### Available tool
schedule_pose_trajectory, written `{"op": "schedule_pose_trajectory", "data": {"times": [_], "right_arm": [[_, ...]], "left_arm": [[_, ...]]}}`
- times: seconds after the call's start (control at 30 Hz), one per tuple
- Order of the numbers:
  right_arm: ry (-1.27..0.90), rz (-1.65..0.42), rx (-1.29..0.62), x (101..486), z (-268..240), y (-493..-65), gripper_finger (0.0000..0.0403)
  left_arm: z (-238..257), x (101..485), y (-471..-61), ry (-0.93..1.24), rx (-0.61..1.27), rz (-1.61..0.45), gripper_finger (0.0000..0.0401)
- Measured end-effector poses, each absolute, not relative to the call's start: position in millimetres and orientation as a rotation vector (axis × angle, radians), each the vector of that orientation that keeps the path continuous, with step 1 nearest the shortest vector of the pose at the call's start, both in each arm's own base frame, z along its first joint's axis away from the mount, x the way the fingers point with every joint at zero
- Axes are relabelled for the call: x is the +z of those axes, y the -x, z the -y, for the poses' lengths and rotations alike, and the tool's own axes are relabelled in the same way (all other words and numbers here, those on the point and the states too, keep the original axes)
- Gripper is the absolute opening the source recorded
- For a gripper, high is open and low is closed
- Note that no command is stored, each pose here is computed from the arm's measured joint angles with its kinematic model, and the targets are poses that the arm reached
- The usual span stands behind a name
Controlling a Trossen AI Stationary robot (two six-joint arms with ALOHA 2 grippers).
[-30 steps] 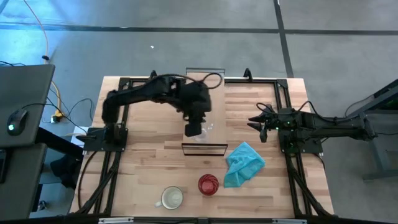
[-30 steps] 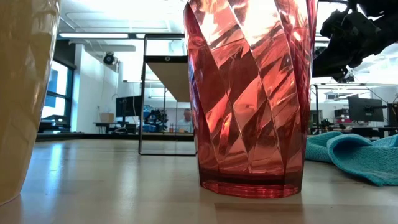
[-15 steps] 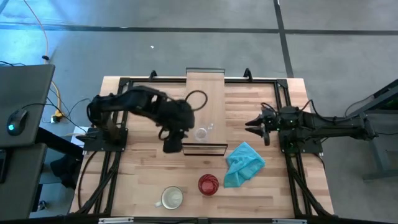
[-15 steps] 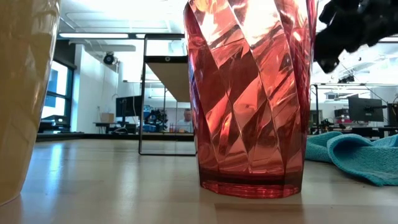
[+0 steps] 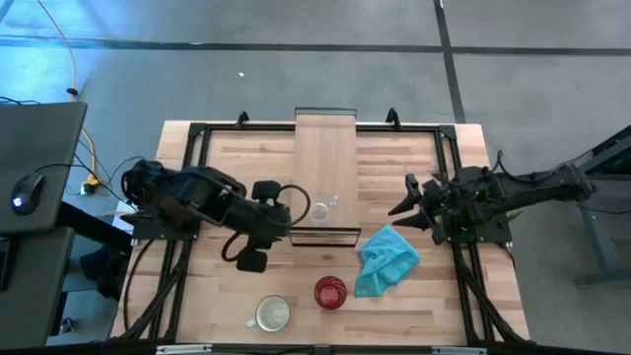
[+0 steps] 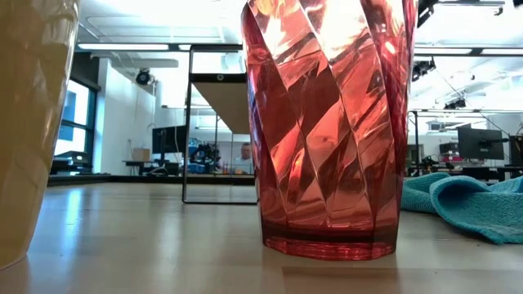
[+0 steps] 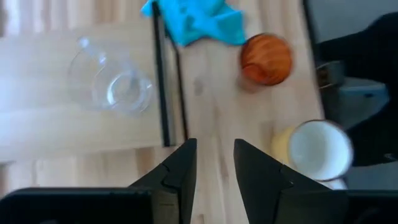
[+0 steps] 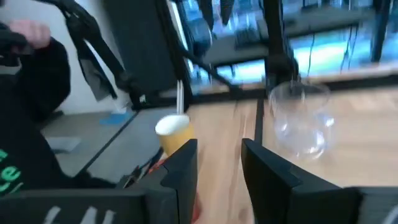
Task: Stack small to large cups/mugs on shelf
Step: Put the red cup on the shelf
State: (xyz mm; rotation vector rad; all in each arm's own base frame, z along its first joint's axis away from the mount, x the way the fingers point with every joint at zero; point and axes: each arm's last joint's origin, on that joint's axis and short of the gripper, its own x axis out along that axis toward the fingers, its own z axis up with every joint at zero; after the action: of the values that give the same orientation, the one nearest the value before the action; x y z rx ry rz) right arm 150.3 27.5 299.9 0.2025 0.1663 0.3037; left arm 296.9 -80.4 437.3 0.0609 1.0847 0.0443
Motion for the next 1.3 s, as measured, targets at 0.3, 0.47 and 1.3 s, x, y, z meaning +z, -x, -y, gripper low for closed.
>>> {"op": "schedule_pose_trajectory", "data": {"times": [0.3, 0.47, 1.3], "right_arm": [[-0.217, -0.615, 0.245, 332, -51, -207, 0.0116], [-0.236, -0.721, 0.233, 349, -65, -243, 0.0116], [-0.364, -1.178, 0.122, 303, -147, -350, 0.0116]], "left_arm": [[79, 405, -279, -0.059, 0.123, -1.065, 0.0097], [71, 376, -255, -0.011, 0.151, -1.034, 0.0097], [56, 331, -209, 0.046, 0.148, -0.832, 0.0097]]}}
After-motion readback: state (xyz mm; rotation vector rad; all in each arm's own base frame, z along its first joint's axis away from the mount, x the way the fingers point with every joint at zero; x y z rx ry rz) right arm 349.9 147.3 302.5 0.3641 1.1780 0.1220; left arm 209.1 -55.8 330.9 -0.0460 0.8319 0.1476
